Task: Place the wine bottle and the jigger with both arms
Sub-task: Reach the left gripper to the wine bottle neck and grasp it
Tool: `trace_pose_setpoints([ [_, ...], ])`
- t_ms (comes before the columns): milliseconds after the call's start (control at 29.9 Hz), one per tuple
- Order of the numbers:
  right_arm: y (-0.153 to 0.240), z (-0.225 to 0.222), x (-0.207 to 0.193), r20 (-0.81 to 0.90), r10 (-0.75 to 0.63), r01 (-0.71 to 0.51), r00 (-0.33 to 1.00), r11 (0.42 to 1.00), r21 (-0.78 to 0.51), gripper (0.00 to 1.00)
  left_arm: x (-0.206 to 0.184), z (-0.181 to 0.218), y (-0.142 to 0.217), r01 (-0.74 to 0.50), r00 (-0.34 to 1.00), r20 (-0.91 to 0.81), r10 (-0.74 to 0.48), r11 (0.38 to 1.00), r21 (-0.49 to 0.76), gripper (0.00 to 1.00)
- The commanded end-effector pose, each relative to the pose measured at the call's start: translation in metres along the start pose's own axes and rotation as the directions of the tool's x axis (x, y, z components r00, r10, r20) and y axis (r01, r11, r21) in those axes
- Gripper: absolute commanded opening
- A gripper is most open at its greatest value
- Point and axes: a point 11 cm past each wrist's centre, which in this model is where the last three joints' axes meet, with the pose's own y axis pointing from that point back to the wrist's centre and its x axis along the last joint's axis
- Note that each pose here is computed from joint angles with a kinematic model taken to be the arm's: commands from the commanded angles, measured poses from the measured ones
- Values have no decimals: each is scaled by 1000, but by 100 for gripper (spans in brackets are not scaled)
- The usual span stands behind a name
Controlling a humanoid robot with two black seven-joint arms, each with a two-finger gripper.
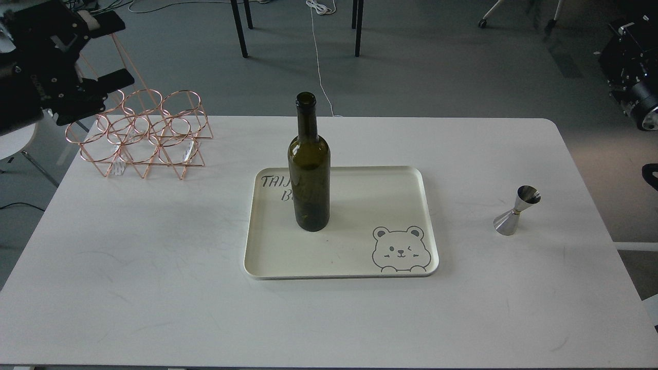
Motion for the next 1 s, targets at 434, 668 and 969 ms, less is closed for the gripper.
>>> trace_pose_setpoints([
  [434,8,-6,33,365,66,-105,929,991,88,97,-84,-22,-125,155,500,859,-114,987,40,98],
  [668,7,-6,31,363,57,-95,930,992,88,97,-94,-18,-147,152,468,881,-65,988,-7,97],
  [969,8,-6,31,358,56,-93,932,992,85,97,-95,-19,-170,80,512,858,-31,997,-12,89],
])
